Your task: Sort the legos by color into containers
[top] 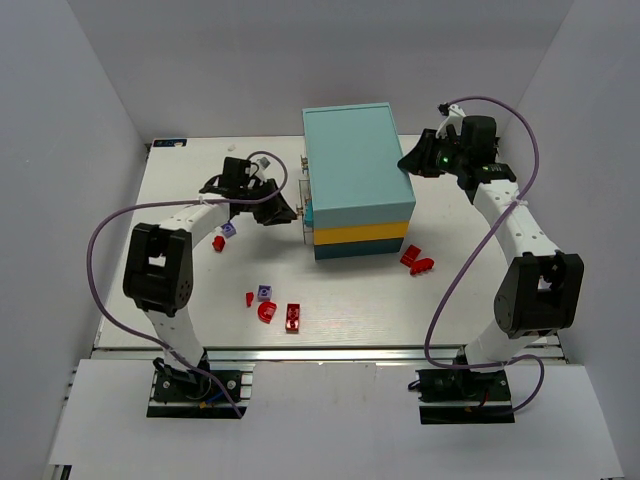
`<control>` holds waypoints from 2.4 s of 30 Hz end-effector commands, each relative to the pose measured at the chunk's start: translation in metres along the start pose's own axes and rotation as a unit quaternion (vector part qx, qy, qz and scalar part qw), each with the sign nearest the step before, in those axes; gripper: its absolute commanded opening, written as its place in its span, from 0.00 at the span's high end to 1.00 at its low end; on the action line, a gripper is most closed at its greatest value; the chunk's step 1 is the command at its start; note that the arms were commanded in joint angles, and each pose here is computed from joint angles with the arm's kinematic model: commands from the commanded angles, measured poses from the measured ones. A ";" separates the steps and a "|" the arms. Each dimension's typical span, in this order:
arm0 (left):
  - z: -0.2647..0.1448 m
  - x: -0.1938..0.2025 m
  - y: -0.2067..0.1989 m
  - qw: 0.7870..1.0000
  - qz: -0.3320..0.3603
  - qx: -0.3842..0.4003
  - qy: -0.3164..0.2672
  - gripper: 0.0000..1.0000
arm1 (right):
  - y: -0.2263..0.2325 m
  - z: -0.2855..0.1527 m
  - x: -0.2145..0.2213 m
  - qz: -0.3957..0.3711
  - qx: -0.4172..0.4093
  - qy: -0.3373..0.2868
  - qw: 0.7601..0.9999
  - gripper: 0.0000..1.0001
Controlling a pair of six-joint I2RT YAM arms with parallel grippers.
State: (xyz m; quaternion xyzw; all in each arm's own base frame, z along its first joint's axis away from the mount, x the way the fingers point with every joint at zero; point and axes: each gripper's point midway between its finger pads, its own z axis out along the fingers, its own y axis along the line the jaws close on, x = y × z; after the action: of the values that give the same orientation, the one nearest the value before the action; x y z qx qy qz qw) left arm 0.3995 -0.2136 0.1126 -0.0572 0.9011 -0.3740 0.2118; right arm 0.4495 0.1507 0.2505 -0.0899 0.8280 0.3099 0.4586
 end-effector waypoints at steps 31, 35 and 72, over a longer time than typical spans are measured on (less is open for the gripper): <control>-0.045 -0.077 -0.010 0.983 -0.026 -0.058 -0.175 0.56 | 0.003 -0.008 0.015 -0.029 -0.011 0.011 0.999 0.42; -0.025 -0.101 -0.021 0.985 -0.029 -0.018 -0.172 0.51 | 0.012 -0.008 0.017 -0.053 -0.046 0.019 0.997 0.38; 0.051 -0.159 -0.069 0.957 -0.060 0.252 -0.132 0.45 | 0.018 0.001 0.032 -0.105 -0.111 0.047 0.987 0.38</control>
State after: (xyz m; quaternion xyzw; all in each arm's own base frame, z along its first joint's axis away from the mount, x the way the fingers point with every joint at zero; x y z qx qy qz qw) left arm 0.5726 -0.2281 0.1393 -0.1677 0.7701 -0.5308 0.3116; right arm 0.4326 0.1604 0.2463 -0.2252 0.7888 0.3271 0.4691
